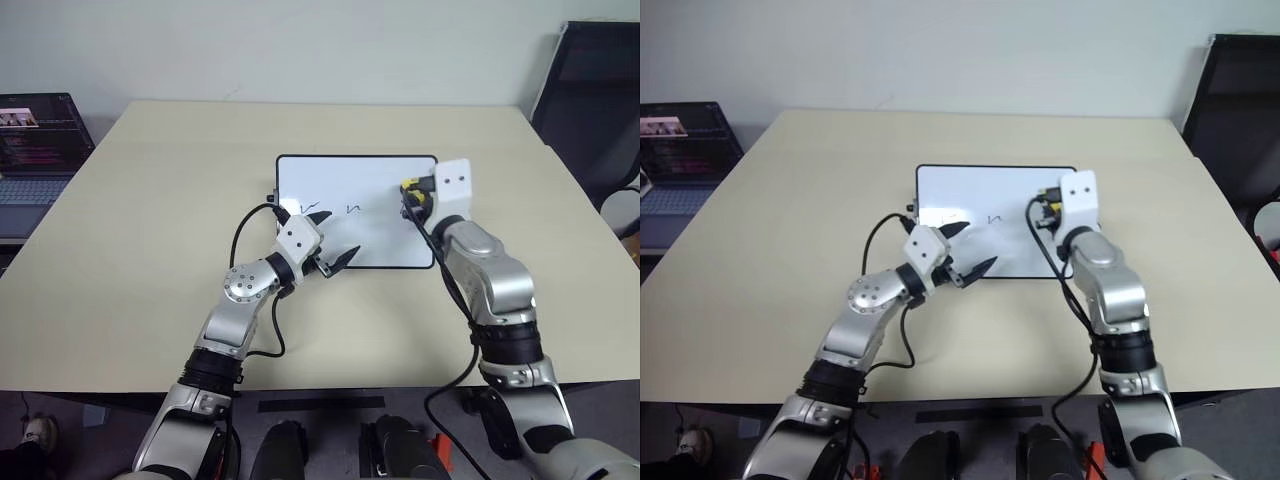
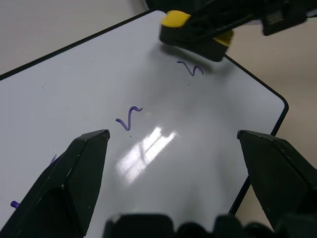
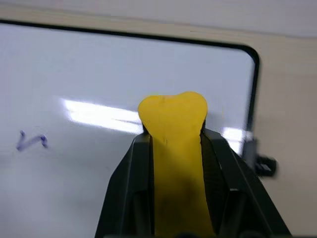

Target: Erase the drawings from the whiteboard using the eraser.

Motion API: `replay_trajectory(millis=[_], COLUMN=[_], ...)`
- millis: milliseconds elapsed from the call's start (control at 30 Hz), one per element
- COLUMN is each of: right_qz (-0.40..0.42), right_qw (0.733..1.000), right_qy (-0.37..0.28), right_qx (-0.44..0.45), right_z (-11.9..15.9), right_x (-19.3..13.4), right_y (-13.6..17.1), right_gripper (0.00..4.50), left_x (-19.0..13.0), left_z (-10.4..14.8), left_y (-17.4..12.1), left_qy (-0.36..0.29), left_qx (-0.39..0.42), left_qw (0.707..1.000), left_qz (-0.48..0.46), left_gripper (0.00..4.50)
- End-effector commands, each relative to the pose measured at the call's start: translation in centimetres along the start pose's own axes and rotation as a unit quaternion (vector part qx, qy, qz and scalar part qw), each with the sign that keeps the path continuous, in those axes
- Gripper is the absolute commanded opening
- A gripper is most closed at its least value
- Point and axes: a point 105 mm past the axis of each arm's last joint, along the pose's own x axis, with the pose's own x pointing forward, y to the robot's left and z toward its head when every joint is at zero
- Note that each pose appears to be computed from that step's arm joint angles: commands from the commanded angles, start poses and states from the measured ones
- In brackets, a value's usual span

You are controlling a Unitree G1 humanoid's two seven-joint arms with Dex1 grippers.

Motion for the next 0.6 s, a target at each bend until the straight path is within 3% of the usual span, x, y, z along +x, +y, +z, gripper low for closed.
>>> replay_trajectory(millis=[33,600], right_qz=[0.001,-0.032], right_qw=[0.999,0.995], right_qy=[-0.031,0.066], right_qx=[-0.008,-0.07], right_z=[1.7,-2.6], right_x=[0.6,-0.2], right_y=[0.2,-1.3], right_gripper=[0.93,0.93], left_x=[0.3,0.1], left_z=[1.3,1.7], left_y=[0.9,1.3], left_qy=[-0.019,-0.02], left_qx=[0.02,0.023], left_qw=[1.0,0.999], left_qz=[0.009,0.017], left_gripper=[4.5,4.5])
